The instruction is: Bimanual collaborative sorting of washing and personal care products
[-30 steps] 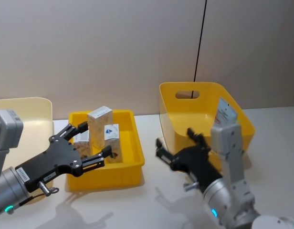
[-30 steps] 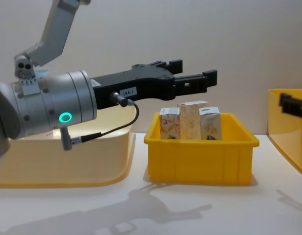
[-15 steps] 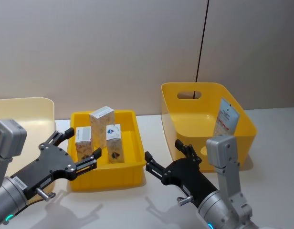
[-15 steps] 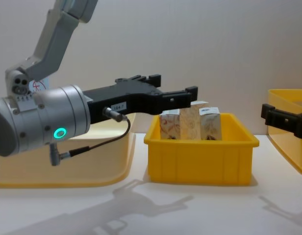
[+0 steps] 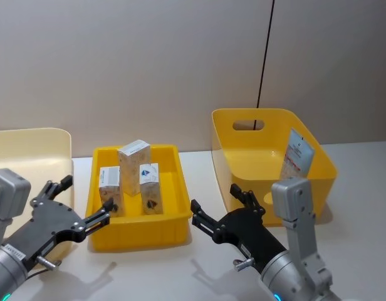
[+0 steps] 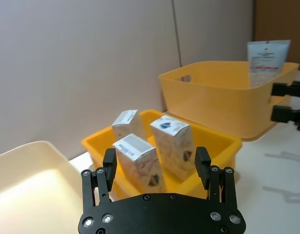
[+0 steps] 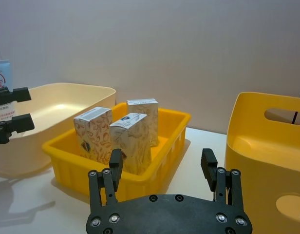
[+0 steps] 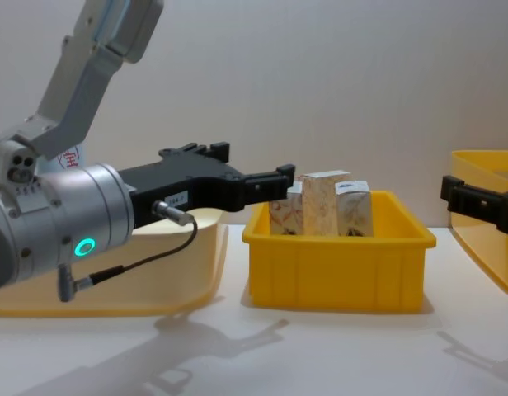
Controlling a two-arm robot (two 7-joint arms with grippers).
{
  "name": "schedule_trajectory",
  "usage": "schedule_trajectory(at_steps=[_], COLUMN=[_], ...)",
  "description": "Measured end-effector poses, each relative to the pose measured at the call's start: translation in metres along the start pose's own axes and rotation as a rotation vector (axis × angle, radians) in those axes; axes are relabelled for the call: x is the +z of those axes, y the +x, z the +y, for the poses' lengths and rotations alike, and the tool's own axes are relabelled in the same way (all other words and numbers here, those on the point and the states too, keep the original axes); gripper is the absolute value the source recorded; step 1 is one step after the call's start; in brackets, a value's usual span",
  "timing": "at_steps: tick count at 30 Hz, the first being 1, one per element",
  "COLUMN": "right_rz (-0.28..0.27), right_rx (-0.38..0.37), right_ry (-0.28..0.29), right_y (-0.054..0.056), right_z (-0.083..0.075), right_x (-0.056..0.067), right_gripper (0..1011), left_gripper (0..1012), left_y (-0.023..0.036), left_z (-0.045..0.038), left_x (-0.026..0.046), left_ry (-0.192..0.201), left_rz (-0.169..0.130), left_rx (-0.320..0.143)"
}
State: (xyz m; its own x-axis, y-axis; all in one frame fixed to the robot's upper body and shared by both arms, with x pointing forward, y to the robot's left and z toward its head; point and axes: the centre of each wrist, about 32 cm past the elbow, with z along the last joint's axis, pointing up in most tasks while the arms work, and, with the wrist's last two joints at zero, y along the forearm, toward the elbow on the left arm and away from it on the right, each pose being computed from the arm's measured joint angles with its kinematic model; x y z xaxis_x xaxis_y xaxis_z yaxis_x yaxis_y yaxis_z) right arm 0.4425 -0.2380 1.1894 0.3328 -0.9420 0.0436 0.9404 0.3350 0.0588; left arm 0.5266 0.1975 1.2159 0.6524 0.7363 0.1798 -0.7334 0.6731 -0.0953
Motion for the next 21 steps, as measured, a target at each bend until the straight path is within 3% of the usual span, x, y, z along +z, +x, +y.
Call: schedule_trajectory(at_steps=[8,21], right_rz=[-0.014,-0.050], right_rx=[0.009,0.057], right_ry=[-0.017,-0.049], right_y=[0.008,0.030], right_z=[0.000,0.023], right_x=[0.004,0.011], right_gripper=[1001,1001], left_gripper=[1000,1000], left_y=[-0.0083,-0.0208], left_z=[0.0096,0.0238], left_x=[-0.0023,-0.0042], left_ry=[0.029,0.064], left_rz=[-0.029,-0.078], left_rx=[0.099,0.246])
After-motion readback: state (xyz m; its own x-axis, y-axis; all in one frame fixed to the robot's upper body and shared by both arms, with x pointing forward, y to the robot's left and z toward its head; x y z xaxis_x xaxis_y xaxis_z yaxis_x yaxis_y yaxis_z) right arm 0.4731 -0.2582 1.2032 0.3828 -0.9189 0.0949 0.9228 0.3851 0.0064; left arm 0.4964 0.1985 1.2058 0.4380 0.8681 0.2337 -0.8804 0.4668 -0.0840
